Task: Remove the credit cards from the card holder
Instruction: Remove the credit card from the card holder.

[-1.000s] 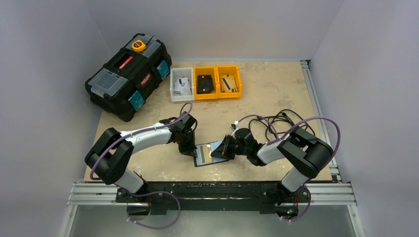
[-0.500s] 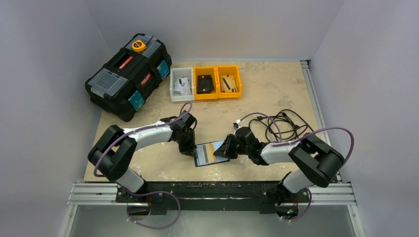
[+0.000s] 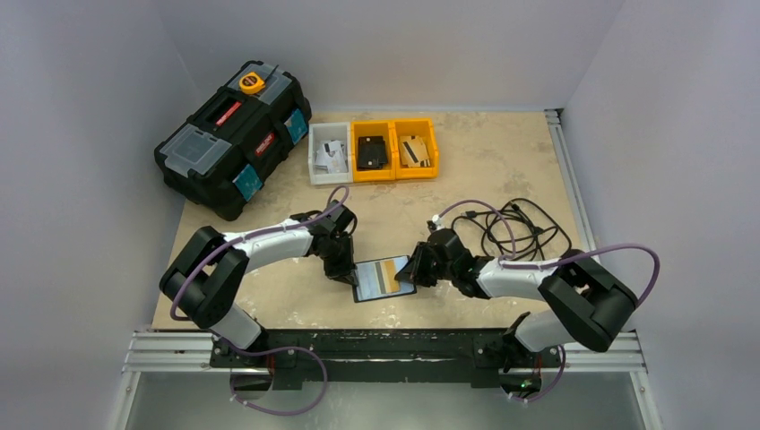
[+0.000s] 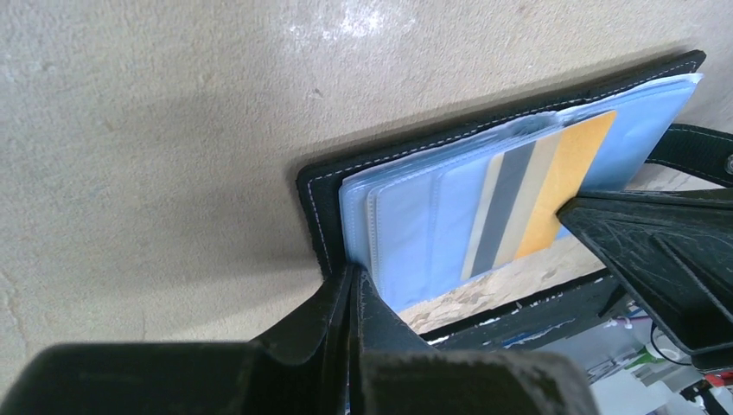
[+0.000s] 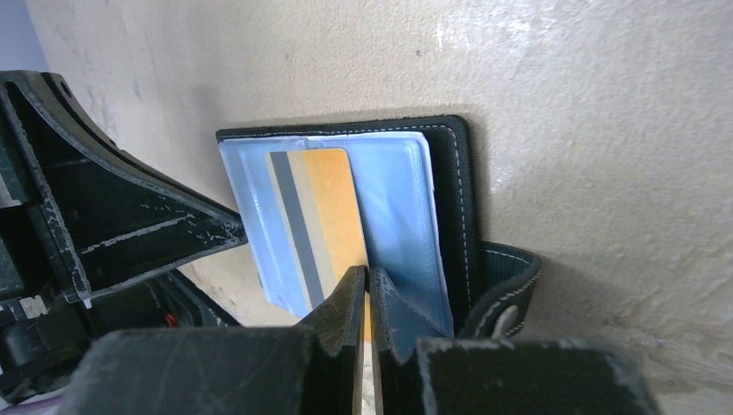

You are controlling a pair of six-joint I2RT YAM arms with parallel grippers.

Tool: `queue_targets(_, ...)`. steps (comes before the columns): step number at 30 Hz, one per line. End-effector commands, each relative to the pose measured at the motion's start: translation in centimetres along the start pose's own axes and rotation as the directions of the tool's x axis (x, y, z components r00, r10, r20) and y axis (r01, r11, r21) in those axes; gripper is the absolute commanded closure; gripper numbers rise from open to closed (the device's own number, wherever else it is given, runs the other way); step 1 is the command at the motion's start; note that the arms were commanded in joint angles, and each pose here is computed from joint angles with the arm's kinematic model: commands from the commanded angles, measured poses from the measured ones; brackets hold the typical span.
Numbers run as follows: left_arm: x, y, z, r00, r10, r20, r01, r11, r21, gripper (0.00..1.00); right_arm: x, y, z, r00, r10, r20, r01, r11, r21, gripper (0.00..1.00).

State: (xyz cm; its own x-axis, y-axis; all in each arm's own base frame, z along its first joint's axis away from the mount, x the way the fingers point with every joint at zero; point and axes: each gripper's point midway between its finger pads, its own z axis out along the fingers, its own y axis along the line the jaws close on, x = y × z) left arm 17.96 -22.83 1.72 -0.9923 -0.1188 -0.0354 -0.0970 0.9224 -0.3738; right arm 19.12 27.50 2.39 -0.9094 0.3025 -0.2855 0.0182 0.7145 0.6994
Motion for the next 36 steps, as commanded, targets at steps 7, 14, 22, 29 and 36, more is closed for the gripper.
queue_targets(7, -1.5, 0.5, -1.0, 0.997, 0.057, 0.046, -0.055, 0.997, -0.052, 1.00, -1.6, -0.1, -0.6, 0.997, -0.053, 0.056, 0.051, 0.998, 0.046, 1.00)
queue_targets(14, -2.5, -4.2, -5.1, 0.987, 0.114, 0.112, -0.126, 0.987, 0.104, 0.87, -1.8, 0.1, -0.8, 0.995, -0.072, 0.062, 0.069, 0.997, 0.045, 1.00)
queue_targets(22, -2.6, -8.5, -3.9, 0.987, 0.142, 0.070, -0.153, 0.970, 0.191, 0.88, -2.3, 0.7, -0.9, 0.994, -0.078, 0.075, 0.075, 0.996, 0.043, 1.00)
queue_targets(29, -2.3, -6.5, 0.3, 0.994, 0.112, 0.001, -0.112, 0.988, 0.106, 1.00, -2.1, 1.0, -1.2, 0.993, -0.094, 0.065, 0.092, 0.995, 0.023, 1.00)
queue_targets(36, -1.8, -3.7, 2.4, 0.995, 0.090, -0.030, -0.090, 0.996, 0.004, 1.00, -1.6, 1.8, -1.6, 0.994, -0.100, 0.052, 0.101, 0.994, -0.029, 0.99)
